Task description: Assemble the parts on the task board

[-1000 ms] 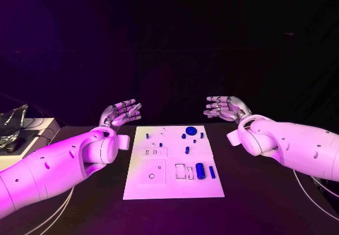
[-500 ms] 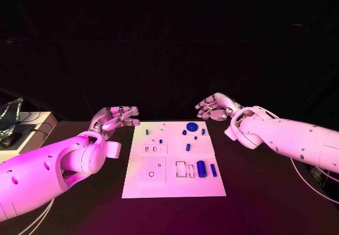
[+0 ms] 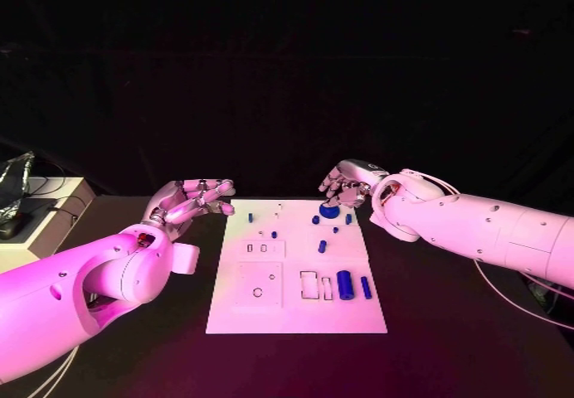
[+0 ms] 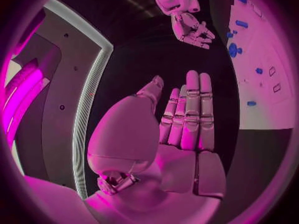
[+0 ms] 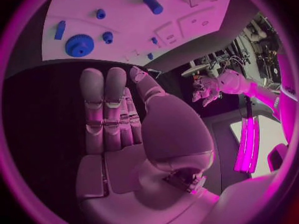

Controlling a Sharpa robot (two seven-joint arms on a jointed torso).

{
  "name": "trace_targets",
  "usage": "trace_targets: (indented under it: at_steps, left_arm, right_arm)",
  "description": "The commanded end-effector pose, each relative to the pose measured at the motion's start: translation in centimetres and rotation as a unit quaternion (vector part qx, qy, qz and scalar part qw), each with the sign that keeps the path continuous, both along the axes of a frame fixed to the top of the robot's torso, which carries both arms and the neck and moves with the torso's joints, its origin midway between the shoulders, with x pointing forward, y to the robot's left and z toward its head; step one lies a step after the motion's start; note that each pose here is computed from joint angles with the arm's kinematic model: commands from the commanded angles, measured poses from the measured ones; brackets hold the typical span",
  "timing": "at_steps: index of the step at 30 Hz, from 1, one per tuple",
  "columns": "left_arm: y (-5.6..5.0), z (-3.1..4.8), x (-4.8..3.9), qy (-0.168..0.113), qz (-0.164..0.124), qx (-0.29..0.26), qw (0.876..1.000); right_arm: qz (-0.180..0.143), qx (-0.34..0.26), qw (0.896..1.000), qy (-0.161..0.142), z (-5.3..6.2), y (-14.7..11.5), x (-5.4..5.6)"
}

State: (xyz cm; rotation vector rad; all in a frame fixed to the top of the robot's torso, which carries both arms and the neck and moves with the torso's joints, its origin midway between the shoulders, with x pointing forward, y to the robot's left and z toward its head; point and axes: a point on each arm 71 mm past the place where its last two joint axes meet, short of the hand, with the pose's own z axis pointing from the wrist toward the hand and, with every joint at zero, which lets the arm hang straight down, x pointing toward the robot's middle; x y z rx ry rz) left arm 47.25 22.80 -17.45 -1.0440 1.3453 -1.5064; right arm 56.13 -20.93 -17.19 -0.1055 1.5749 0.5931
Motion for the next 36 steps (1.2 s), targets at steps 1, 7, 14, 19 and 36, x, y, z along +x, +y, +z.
trace_targets:
  at_steps: [1,7,14,19,36]
  left_arm:
    - [-0.3,0.26,-0.22,-0.002,-0.017,-0.002,1.0]
    - [-0.3,0.44,-0.35,-0.001,-0.018,-0.002,1.0]
    - [-0.4,0.58,-0.42,0.001,-0.021,-0.002,1.0]
    - [-0.4,0.69,-0.47,0.001,-0.021,-0.002,1.0]
    - [-0.4,0.87,-0.4,0.0,-0.021,-0.002,1.0]
  right_arm:
    - [-0.008,-0.071,0.997,0.004,-0.4,0.0,0.5]
    - [-0.012,-0.095,0.995,-0.006,-0.6,0.2,1.0]
    - [-0.01,-0.117,0.993,-0.012,-0.8,0.7,1.0]
    - [-0.011,-0.132,0.991,-0.008,-1.1,0.8,1.1]
    - [-0.013,-0.159,0.987,0.017,-2.6,0.8,1.0]
